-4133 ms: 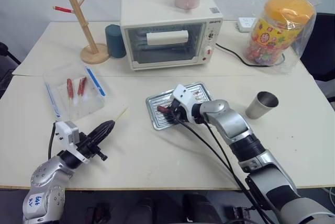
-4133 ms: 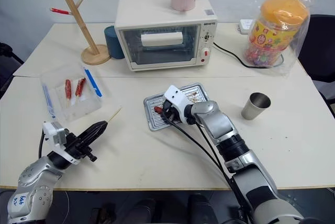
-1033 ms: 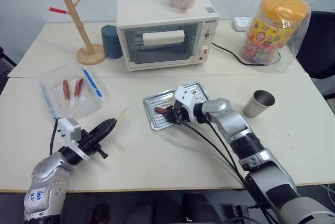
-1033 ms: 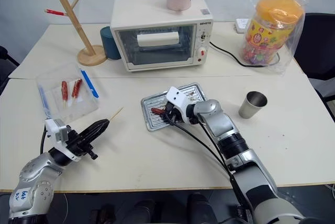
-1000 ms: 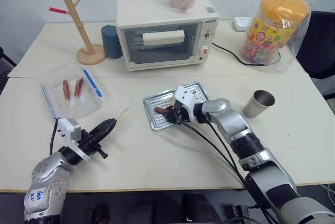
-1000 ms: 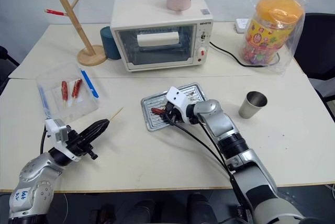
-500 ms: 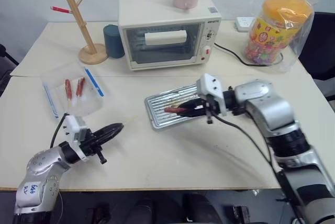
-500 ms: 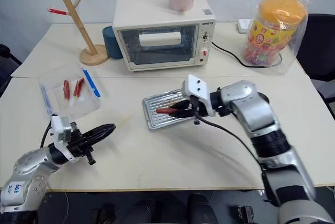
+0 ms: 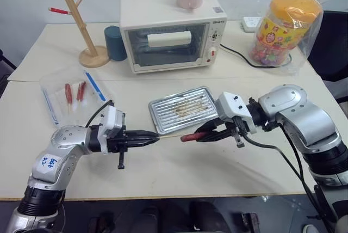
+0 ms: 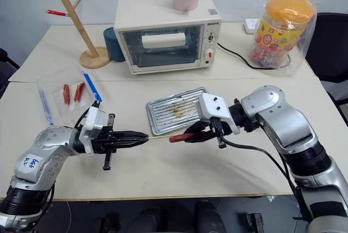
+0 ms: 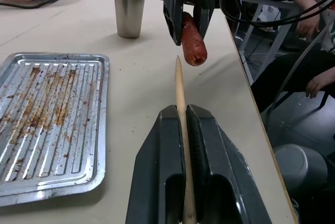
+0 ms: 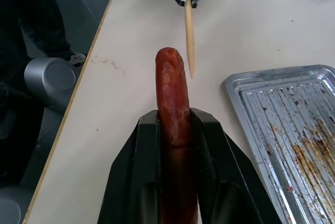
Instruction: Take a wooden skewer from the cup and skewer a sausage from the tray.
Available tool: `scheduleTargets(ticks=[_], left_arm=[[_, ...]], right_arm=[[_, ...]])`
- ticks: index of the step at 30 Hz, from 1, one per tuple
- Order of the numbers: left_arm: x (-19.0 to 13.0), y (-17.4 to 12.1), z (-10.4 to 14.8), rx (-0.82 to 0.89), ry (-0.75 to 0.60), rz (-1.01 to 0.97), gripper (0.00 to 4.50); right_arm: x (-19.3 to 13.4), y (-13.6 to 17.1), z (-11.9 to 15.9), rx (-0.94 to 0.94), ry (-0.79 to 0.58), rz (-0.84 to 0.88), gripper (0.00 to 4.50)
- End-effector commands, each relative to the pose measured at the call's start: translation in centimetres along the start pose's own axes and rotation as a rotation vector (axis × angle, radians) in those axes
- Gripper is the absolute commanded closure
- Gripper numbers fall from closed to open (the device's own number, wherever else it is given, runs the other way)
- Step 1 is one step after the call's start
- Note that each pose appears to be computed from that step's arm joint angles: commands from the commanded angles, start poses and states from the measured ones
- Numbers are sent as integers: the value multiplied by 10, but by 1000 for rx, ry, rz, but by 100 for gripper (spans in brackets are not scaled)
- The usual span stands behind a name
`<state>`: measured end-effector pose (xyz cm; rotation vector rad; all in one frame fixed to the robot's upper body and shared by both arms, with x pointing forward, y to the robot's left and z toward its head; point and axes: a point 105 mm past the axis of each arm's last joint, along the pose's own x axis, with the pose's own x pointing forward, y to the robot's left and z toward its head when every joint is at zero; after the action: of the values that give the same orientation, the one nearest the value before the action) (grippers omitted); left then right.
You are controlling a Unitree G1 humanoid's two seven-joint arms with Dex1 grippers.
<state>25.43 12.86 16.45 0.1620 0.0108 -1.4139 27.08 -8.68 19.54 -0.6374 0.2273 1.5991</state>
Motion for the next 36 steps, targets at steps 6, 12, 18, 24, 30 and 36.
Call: scheduleTargets(ticks=[6,12,18,24,30,36], left_arm=[[-1,-5,5,13,-12,-15,450],[-7,-4,-1,0,0,8,450],[-7,-5,-1,-7,-7,12,450],[-6,-4,0,-6,-12,17,450],[-4,-3,0,-3,-16,19,450],[-3,1,1,8,-16,32,450]], right_arm=[[-9,0,0,1,13,-56,372],[-14,-2,-4,33,3,-73,372],[-18,-6,-10,56,5,-94,372],[-17,-6,-12,61,3,-94,372],[-14,-5,-11,56,-4,-88,372],[-11,-5,-8,45,-13,-80,372]])
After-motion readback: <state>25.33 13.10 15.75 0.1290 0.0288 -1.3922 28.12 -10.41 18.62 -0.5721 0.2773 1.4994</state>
